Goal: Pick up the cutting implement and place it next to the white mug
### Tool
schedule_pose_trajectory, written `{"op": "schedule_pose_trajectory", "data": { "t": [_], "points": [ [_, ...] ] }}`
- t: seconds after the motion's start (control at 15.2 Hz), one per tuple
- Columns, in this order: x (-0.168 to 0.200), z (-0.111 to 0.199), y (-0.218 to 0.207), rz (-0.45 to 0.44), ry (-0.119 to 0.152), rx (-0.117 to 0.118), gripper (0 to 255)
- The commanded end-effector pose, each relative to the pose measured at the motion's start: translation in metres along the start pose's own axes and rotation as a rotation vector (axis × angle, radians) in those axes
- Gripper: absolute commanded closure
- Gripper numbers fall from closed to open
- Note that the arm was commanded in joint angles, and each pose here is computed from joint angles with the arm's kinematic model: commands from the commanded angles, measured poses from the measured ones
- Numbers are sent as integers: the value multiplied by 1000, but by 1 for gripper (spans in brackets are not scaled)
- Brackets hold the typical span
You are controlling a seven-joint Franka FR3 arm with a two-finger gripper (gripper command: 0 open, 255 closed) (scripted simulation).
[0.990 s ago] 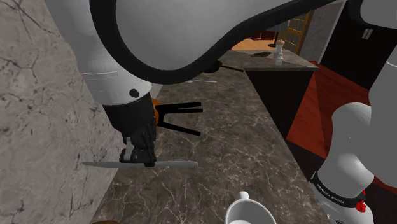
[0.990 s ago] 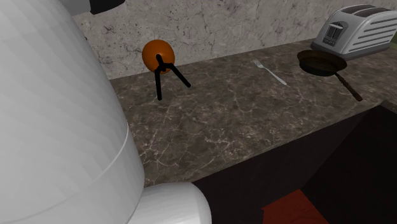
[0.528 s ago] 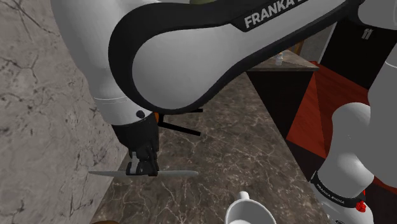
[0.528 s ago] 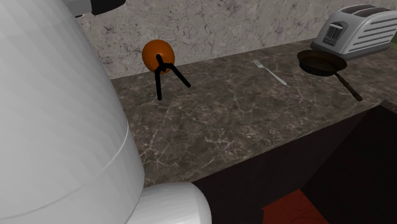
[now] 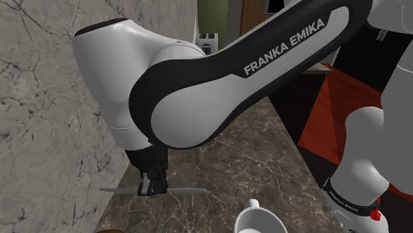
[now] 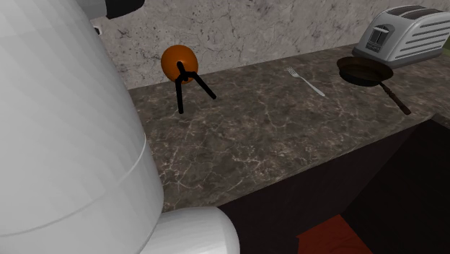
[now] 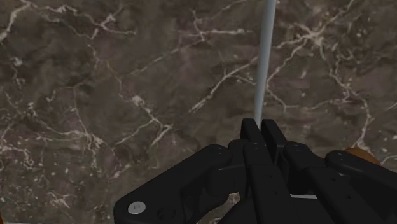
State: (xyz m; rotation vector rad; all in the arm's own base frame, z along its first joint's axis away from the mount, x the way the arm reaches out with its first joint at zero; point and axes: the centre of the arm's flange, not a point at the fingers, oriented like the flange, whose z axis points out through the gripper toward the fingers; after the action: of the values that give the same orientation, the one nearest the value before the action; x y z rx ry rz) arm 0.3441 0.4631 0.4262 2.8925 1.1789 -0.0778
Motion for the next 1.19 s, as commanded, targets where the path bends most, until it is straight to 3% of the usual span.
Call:
{"op": "schedule_pose_trajectory", "data": {
  "t": [0.0, 0.46, 0.99, 1.06, 1.12],
  "points": [
    [1, 11, 0, 0, 1, 0, 255],
    [3, 46, 0, 0, 1, 0, 255],
    [3, 46, 0, 0, 0, 0, 255],
    [3, 46, 0, 0, 0, 0, 0],
    [3, 46, 0, 0, 0, 0, 0]
  ]
}}
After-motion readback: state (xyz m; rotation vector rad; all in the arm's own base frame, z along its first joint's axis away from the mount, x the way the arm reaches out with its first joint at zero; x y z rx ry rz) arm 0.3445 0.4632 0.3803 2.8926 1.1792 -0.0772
